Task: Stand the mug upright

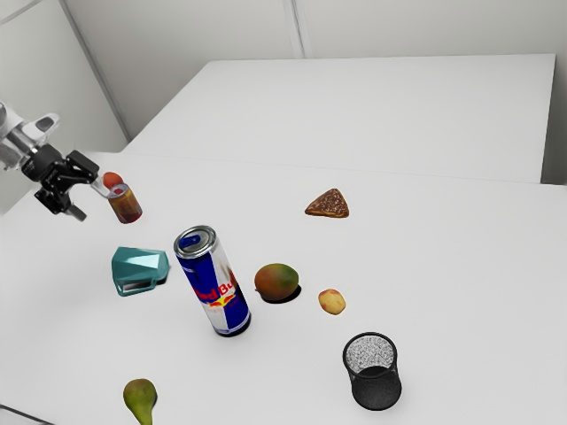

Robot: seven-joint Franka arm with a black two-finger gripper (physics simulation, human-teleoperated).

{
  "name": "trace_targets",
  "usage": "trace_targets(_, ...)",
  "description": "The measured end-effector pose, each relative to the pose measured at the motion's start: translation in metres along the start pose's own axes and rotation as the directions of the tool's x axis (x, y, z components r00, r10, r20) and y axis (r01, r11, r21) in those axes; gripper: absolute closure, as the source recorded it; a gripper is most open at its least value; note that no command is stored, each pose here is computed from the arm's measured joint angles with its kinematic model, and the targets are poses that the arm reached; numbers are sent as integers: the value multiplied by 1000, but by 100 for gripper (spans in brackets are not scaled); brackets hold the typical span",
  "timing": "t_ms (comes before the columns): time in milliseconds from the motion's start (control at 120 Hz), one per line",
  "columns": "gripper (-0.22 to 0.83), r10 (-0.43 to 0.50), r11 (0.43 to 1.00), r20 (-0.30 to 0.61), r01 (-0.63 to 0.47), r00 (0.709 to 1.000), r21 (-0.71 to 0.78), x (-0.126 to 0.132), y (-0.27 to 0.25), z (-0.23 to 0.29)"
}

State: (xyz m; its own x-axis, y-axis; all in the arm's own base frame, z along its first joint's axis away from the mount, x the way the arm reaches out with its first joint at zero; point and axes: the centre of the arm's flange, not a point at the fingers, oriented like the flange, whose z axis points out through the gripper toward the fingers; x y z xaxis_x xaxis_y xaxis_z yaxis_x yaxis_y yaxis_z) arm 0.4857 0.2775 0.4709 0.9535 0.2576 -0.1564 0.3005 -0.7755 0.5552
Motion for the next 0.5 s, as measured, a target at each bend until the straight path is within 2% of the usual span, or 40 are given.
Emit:
trace_targets(83, 0, 2, 1000, -35, -2, 999, -7, 1, -17, 5)
trace_targets(200, 0, -8, 1000, -50, 7, 999, -19, 17, -48, 28)
trace_targets(325, 0, -45, 995, -63, 39, 997, -94, 12, -85, 56)
trace_targets(500, 0, -55, 985, -100, 38, 994, -166, 13, -112, 85)
